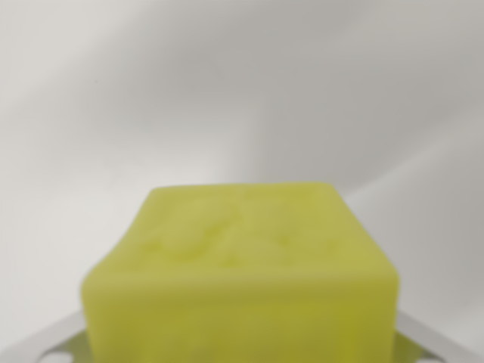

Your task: Pick yellow cube

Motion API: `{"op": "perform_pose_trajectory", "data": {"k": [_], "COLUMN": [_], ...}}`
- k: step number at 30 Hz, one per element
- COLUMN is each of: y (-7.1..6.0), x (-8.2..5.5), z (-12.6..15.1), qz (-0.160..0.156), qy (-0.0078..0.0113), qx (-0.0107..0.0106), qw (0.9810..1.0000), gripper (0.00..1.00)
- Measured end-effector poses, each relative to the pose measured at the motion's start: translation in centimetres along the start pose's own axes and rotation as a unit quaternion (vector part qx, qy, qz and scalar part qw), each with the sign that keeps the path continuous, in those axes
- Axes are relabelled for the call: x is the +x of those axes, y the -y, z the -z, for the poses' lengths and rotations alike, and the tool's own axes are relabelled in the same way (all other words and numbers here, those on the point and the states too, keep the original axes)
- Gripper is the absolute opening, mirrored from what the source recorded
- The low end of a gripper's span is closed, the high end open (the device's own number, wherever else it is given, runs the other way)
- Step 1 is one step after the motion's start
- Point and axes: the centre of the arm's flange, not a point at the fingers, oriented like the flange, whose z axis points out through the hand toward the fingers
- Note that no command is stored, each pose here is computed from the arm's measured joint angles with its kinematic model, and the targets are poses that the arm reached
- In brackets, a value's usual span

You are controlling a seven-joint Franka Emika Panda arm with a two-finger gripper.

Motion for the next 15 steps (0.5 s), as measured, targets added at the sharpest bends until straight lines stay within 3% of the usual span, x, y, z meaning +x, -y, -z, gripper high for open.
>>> {"op": "perform_pose_trajectory", "data": {"k": [15], "y": [0.0], "x": [0.0], "z": [3.7], "qz": [0.0], "qy": [0.0], "qx": [-0.0001], "qw": [1.0], "gripper": [0.0]}}
